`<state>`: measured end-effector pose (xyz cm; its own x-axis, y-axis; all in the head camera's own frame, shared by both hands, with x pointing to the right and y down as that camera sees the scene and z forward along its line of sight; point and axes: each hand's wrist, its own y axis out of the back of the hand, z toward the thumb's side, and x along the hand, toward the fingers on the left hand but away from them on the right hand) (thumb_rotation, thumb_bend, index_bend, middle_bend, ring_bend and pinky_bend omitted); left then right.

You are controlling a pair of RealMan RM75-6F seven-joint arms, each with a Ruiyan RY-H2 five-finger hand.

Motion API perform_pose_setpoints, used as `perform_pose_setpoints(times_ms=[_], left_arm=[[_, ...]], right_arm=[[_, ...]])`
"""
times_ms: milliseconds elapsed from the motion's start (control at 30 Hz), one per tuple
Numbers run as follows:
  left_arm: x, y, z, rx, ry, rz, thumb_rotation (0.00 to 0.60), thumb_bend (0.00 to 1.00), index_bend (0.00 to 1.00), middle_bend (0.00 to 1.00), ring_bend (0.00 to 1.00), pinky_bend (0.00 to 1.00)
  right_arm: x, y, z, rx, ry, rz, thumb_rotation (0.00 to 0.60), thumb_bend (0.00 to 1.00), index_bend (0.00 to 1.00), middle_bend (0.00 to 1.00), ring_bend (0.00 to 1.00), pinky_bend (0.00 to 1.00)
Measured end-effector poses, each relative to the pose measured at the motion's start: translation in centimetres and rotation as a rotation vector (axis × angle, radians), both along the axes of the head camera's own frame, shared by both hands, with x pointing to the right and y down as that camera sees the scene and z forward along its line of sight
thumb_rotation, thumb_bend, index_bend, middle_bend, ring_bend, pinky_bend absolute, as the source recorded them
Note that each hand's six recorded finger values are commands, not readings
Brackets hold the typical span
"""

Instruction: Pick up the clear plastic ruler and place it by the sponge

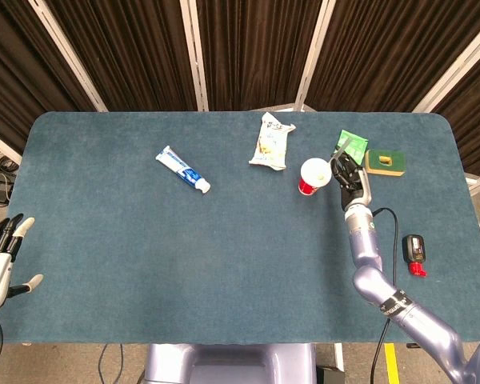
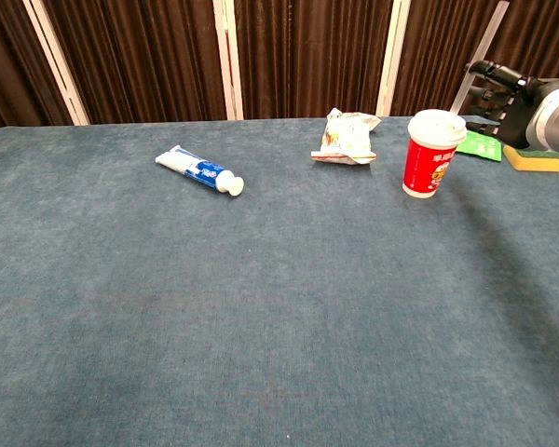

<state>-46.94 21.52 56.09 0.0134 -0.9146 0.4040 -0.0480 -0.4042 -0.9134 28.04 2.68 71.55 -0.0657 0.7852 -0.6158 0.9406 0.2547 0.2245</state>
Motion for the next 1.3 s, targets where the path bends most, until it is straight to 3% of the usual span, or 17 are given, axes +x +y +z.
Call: perform_pose_setpoints(times_ms=[200, 467, 767, 933, 1067, 1300], left_arm=[[0.0, 0.0, 0.0, 0.001, 0.001, 0.0, 0.6, 0.14, 0.01, 0.0, 0.0, 0.0], [0.0, 0.0, 0.0, 0.001, 0.001, 0.0, 0.6, 0.14, 0.01, 0.0, 0.0, 0.0], [-0.1, 0.1, -0.1, 0.001, 0.003, -0.004, 0.6, 0.14, 0.01, 0.0, 0.0, 0.0], [0.0, 0.1, -0.2, 0.001, 0.003, 0.0, 0.6, 0.14, 0.01, 0.0, 0.0, 0.0], [0.1, 0.1, -0.2, 0.0, 0.002, 0.007, 0.6, 0.14, 0.01, 0.0, 0.0, 0.0], [0.1, 0.1, -0.1, -0.005, -0.001, 0.004, 0.6, 0.14, 0.01, 0.0, 0.0, 0.0]], right_arm=[[0.2, 0.5, 0.2, -0.008, -0.002, -0.009, 0.6, 0.42, 0.37, 0.08, 0.0, 0.0], [0.0, 0.7, -0.1, -0.003, -0.008, -0.035, 0.6, 0.38, 0.34, 0.06, 0.0, 0.0], [1.8, 0.3, -3.1, 0.085, 0.071, -0.086, 0.6, 0.34, 0.32, 0.05, 0.0, 0.0], [4.8, 0.3, -5.9, 0.15, 0.253, -0.16, 0.6, 0.27, 0.31, 0.03, 0.0, 0.0], [5.9, 0.9, -7.1, 0.159, 0.441, -0.29, 0.6, 0.2, 0.26, 0.0, 0.0, 0.0], [7.2, 3.1, -9.7, 0.175, 0.879, -0.645, 0.6, 0.12, 0.05, 0.0, 0.0, 0.0]])
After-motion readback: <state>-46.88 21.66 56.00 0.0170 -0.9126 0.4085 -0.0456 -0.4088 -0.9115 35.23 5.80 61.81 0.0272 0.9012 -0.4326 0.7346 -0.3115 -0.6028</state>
